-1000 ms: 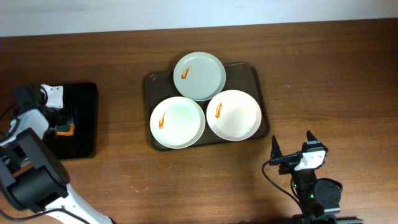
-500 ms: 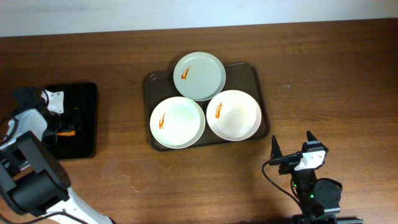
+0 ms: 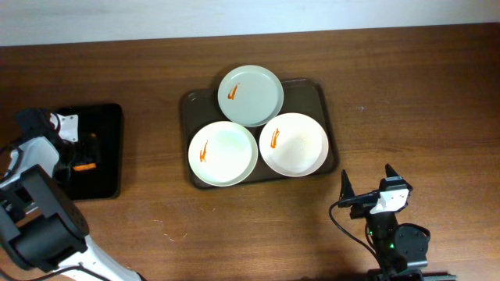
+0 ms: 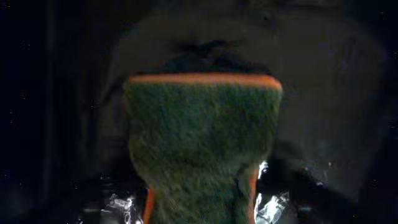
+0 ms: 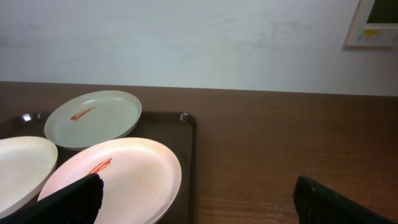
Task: Clean dirty plates on tray and stack at the side
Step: 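Grasp the green-orange sponge with the left gripper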
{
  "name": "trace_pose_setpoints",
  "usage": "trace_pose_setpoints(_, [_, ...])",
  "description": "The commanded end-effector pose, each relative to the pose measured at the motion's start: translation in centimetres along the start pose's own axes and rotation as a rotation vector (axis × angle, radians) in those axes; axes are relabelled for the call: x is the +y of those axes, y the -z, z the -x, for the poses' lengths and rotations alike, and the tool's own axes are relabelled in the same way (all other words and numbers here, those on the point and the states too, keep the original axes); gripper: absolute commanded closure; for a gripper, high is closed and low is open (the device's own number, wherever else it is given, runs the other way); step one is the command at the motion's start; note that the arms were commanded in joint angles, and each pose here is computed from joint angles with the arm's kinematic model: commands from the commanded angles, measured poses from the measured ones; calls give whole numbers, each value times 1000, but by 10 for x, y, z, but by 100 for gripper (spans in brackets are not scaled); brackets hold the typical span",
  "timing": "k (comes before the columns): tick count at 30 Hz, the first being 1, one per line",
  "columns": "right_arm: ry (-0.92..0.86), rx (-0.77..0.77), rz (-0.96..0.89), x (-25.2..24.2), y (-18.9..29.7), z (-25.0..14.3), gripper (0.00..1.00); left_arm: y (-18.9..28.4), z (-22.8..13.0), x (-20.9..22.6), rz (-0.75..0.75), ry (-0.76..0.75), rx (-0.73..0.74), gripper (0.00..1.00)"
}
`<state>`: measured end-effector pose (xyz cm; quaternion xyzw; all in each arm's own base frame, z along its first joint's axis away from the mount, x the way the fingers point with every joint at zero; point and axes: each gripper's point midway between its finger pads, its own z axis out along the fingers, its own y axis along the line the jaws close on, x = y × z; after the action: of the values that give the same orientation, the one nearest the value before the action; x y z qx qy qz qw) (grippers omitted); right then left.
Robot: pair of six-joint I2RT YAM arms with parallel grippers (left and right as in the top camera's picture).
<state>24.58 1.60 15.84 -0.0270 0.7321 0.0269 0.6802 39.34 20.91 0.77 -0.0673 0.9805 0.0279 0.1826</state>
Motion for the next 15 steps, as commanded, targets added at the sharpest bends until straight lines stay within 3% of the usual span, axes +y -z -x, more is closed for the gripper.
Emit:
trace_pose_setpoints(1, [-5,9,-12,-3,0,-4,2,8,18,7,30,-9,-75,0])
trace_pose_setpoints(3, [-5,9,-12,-3,0,-3,2,9,29,11,47,-15,-122,6])
trace_pose_setpoints(4, [-5,9,-11,-2,0,-3,2,10,34,12,51,-17,-141,16])
trace_pose_setpoints(8, [-5,9,-11,-2,0,-4,2,12,42,15,65,-21,-175,89])
trace_pose_setpoints(9, [-5,9,-12,-3,0,-3,2,11,42,15,65,-21,-175,100])
trace_pose_setpoints(11, [-5,9,-12,-3,0,-4,2,11,41,14,59,-21,-171,100])
trace_pose_setpoints(12, [-5,9,-11,-2,0,-4,2,11,40,11,42,-21,-167,56])
trace_pose_setpoints(13, [-5,9,-12,-3,0,-3,2,10,38,8,27,-20,-163,23])
trace_pose_setpoints(15, [-5,9,-12,-3,0,-3,2,10,34,5,11,-15,-146,12])
